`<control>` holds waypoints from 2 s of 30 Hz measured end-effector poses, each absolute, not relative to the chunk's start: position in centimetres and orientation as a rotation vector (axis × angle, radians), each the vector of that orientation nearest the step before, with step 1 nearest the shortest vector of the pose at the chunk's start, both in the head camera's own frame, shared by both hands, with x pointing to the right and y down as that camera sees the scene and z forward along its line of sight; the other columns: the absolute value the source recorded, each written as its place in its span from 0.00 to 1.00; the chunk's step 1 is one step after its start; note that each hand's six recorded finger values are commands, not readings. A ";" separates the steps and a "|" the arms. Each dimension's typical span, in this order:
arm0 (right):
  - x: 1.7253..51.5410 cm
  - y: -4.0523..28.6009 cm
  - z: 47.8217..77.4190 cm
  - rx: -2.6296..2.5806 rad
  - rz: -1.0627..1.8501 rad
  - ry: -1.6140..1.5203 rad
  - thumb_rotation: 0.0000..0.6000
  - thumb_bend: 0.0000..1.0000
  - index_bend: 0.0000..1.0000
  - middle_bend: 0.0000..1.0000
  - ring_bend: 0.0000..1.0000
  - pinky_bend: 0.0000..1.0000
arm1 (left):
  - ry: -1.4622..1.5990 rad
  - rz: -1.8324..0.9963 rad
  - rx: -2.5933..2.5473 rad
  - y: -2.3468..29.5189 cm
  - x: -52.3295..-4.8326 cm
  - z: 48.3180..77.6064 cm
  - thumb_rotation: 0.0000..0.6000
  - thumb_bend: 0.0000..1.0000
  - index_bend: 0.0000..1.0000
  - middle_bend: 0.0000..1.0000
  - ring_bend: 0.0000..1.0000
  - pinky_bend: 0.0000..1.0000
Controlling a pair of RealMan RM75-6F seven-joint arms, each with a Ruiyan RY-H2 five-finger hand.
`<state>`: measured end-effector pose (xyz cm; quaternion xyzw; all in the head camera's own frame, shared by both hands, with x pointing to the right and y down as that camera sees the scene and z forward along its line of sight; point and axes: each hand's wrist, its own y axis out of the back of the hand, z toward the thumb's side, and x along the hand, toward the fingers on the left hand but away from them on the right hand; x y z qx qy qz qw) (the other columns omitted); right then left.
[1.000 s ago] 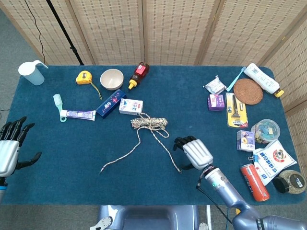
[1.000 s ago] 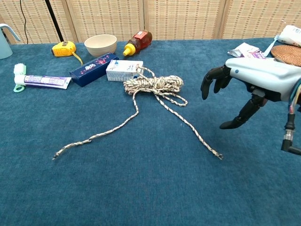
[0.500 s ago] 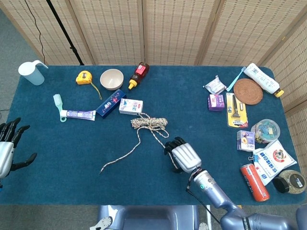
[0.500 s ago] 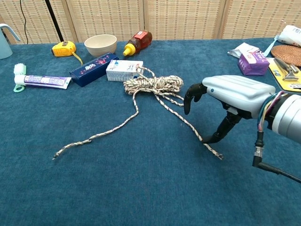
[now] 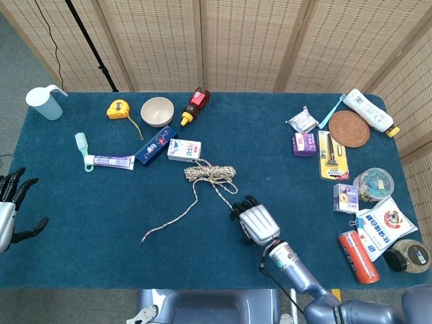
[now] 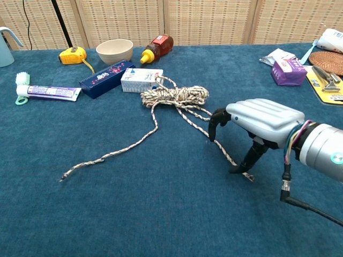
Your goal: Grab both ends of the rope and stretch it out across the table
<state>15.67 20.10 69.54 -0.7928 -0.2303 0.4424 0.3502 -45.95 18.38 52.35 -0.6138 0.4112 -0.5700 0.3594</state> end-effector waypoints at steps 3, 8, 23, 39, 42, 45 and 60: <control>15.8 20.3 69.9 -2.038 1.153 -0.585 1.00 0.12 0.39 0.26 0.26 0.12 | 1.059 -1.472 -1.583 18.4 -46.0 52.3 0.84 0.23 0.17 0.00 0.00 0.00; 16.1 20.5 70.4 -2.017 1.167 -0.575 1.00 0.12 0.39 0.25 0.26 0.11 | 1.061 -1.471 -1.583 18.5 -46.0 52.3 0.85 0.23 0.17 0.00 0.00 0.00; 17.0 20.1 71.2 -1.942 1.194 -0.554 1.00 0.12 0.39 0.26 0.26 0.09 | 1.062 -1.467 -1.584 18.6 -46.0 52.3 0.84 0.23 0.17 0.00 0.00 0.00; 19.9 17.3 72.5 -1.802 1.248 -0.547 1.00 0.12 0.39 0.26 0.26 0.01 | 1.056 -1.460 -1.595 18.4 -45.6 52.6 0.85 0.23 0.17 0.00 0.00 0.00; 20.8 16.3 72.9 -1.778 1.268 -0.562 1.00 0.12 0.39 0.26 0.26 0.00 | 1.056 -1.460 -1.595 18.4 -45.6 52.6 0.85 0.23 0.17 0.00 0.00 0.00; 21.5 15.3 73.2 -1.757 1.287 -0.577 1.00 0.12 0.40 0.26 0.26 0.00 | 1.056 -1.460 -1.593 18.4 -45.6 52.6 0.84 0.23 0.17 0.00 0.00 0.00; 21.7 15.0 73.0 -1.810 1.333 -0.570 1.00 0.31 0.48 0.27 0.27 0.00 | 1.053 -1.453 -1.605 18.2 -45.4 53.0 0.84 0.23 0.17 0.00 0.00 0.00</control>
